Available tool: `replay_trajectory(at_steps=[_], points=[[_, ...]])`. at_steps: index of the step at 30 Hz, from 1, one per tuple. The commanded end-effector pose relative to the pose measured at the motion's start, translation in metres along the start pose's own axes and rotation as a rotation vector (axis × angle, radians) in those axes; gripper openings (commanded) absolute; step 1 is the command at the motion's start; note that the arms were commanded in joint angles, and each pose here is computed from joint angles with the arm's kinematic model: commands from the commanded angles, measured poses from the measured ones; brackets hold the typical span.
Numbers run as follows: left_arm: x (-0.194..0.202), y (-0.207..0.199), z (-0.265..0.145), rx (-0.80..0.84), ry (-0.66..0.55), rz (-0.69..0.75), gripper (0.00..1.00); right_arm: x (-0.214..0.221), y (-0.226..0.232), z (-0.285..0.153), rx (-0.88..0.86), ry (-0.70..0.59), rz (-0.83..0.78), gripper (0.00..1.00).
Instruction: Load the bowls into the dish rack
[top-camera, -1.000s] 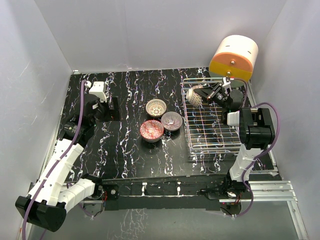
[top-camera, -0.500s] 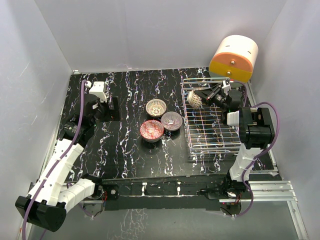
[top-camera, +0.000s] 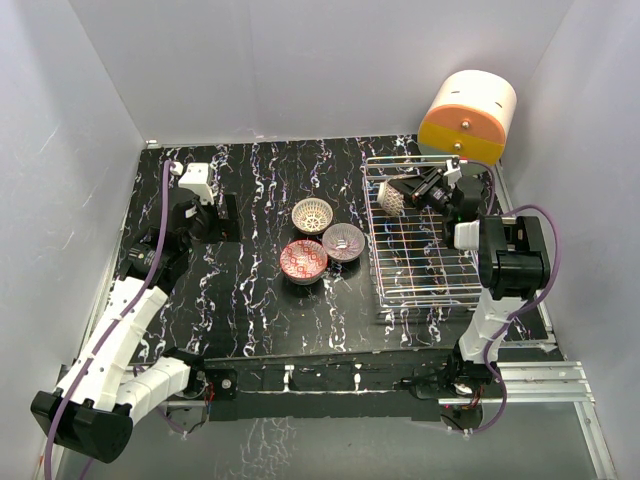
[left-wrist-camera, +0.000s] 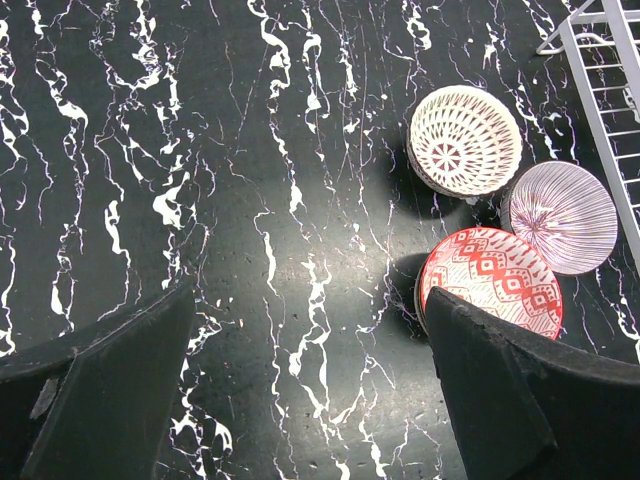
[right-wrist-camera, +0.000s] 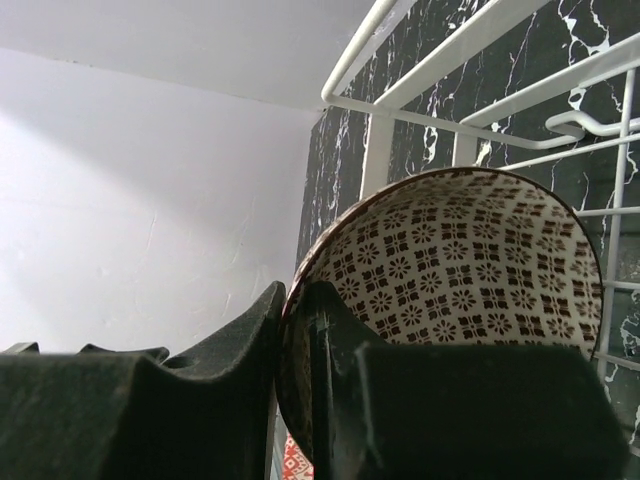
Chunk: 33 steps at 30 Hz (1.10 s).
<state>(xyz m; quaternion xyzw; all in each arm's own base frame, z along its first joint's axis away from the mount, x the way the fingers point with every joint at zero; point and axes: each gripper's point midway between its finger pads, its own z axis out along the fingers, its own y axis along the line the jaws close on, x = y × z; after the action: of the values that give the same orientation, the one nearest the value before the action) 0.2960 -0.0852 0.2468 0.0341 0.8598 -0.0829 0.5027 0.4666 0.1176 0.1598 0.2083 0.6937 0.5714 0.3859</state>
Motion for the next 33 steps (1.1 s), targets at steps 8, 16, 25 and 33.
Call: replay_trajectory(at_steps=[8, 16, 25, 33], points=[[-0.011, -0.002, -0.006, 0.004, -0.031, 0.002, 0.97, 0.005, 0.023, -0.005, -0.203, 0.000, 0.091, 0.08], [-0.014, -0.003, -0.007, 0.010, -0.038, -0.006, 0.97, 0.010, 0.007, 0.002, -0.151, -0.002, 0.156, 0.10], [-0.013, -0.003, -0.007, 0.009, -0.035, -0.005, 0.97, 0.013, -0.020, -0.001, 0.017, -0.029, 0.158, 0.24], [-0.010, -0.002, -0.008, 0.009, -0.035, -0.004, 0.97, 0.010, -0.031, -0.009, 0.116, -0.059, 0.148, 0.35]])
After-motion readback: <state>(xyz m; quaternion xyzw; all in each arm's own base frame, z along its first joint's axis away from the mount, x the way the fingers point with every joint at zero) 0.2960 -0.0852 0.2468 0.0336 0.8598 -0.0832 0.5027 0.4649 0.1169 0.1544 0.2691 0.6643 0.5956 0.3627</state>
